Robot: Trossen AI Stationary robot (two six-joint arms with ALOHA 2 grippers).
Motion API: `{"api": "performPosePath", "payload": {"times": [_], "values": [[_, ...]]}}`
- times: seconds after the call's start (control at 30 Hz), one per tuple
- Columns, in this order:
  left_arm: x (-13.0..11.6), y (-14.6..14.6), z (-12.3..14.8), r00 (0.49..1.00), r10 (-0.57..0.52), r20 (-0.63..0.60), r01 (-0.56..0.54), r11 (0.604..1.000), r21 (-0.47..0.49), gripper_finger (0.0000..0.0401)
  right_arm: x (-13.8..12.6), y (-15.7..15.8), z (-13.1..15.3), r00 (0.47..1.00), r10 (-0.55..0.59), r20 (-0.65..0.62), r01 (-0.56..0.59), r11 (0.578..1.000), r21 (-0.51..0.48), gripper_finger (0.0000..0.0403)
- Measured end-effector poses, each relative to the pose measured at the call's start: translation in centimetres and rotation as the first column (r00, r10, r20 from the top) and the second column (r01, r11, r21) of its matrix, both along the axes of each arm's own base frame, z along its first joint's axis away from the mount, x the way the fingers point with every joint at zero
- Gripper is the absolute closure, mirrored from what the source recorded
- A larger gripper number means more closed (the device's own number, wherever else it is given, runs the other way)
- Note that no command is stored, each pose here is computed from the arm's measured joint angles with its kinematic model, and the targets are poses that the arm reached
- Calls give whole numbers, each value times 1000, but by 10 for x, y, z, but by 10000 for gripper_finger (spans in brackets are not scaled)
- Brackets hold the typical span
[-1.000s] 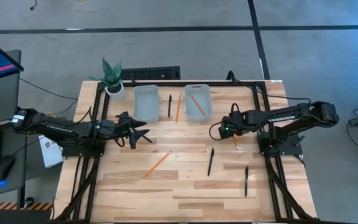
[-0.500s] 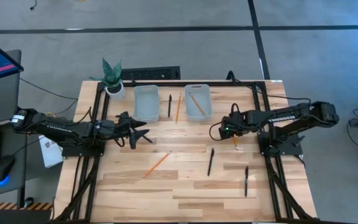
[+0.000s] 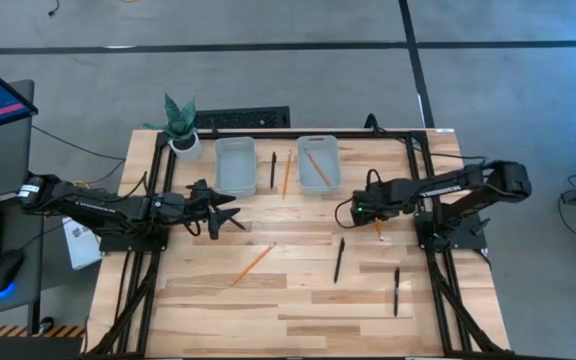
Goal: Sort pens & pencils
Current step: Put the orange pencil into the right gray bin
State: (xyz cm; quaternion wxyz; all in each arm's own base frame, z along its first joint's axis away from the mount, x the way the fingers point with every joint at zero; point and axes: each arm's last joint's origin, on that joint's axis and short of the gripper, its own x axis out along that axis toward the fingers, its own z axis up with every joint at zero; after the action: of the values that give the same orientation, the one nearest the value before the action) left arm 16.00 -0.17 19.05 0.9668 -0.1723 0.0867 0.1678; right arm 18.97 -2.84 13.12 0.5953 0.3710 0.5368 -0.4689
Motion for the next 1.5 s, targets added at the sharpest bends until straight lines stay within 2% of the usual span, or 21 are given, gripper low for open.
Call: {"api": "performPosePath", "payload": {"times": [0.17, 0.4, 1.5], "values": [[0, 0, 0, 1000, 0, -1, 0, 1000, 0, 195, 1, 0, -4, 1000, 1, -24, -1, 1000, 1, 190], [0, 0, -1, 1000, 4, -8, -4, 1000, 2, 195, 1, -1, -2, 1000, 6, 7, -6, 1000, 3, 206], [0, 0, -1, 1000, 6, -7, -6, 1000, -2, 195, 7, 0, -2, 998, 17, 66, -20, 999, 47, 315]]}}
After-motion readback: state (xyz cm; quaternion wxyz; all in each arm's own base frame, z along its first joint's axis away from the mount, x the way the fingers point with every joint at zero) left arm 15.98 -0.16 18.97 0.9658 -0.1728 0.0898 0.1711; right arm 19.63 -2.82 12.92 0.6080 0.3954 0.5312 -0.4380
